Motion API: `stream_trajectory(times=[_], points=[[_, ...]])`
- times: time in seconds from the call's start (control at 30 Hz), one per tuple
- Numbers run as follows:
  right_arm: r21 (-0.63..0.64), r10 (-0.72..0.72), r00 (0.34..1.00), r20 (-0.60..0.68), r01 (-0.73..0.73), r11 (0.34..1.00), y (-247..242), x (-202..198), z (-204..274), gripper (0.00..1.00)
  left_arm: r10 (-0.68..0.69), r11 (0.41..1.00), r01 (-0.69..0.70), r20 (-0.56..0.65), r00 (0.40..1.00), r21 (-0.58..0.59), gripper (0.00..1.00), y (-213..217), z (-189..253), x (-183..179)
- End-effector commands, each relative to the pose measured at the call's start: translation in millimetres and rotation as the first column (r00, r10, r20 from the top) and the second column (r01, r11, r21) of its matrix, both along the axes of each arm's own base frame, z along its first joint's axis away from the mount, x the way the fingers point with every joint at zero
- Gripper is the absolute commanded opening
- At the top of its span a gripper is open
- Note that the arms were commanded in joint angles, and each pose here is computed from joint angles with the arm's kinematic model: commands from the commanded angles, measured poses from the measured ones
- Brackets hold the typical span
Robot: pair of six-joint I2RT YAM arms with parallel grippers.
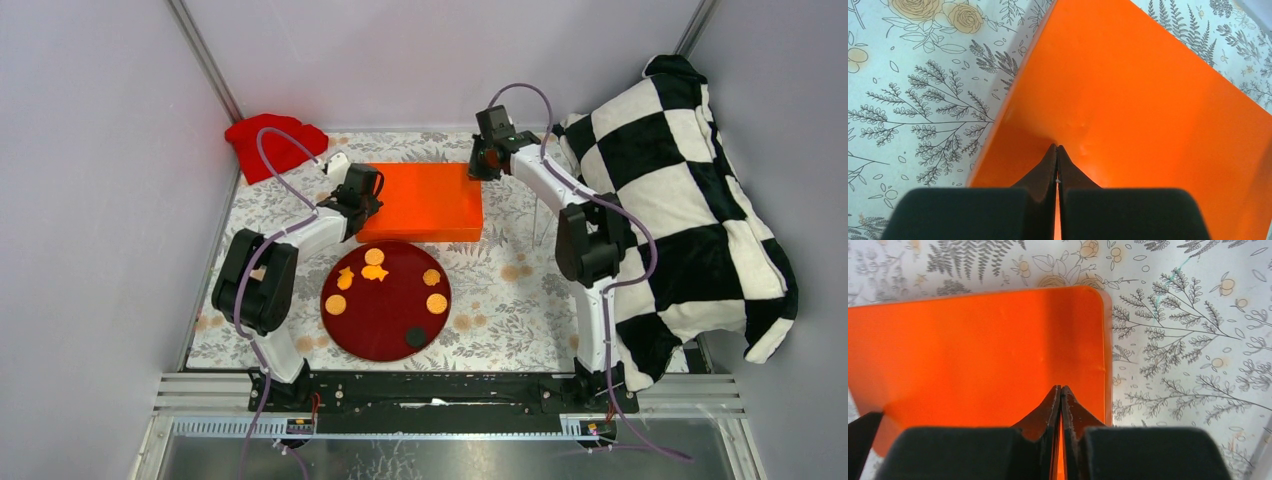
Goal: Pack the cookies
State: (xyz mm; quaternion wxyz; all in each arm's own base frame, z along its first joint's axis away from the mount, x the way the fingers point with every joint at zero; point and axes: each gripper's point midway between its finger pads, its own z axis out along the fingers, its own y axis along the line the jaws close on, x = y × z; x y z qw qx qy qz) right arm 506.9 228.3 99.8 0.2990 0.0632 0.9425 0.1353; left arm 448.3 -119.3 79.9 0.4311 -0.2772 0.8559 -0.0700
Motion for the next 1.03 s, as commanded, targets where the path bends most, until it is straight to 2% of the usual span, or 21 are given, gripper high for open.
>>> stream_trajectory(times=[0.0,0.2,0.57,0.77,1.0], points=[[0.069,0.024,0.98,0.196,-0.038,0.997,5.7,-5.2,93.9,0.09,-0.027,1.0,0.027,-0.001,1.0,0.007,0.0,-1.6,-9.7,-7.0],[0.067,0.032,0.975,0.22,-0.047,0.997,-0.8,-21.3,110.0,0.14,-0.051,0.998,0.054,0.092,0.994,-0.032,0.0,-8.1,26.9,-2.8],[0.003,0.0,0.983,0.184,0.0,1.0,-19.9,-37.3,86.4,0.15,-0.08,0.995,0.096,0.302,0.95,-0.04,0.0,-16.2,129.8,-23.5],[-0.047,-0.02,0.985,0.17,0.029,0.998,-30.9,-39.6,80.8,0.15,-0.064,0.997,0.077,0.31,0.948,-0.027,0.01,-8.9,137.2,-29.6],[-0.135,-0.076,0.974,0.215,0.107,0.985,-56.8,-43.5,85.8,0.17,-0.062,0.998,0.065,0.304,0.951,-0.002,0.02,-4.9,136.2,-29.6]])
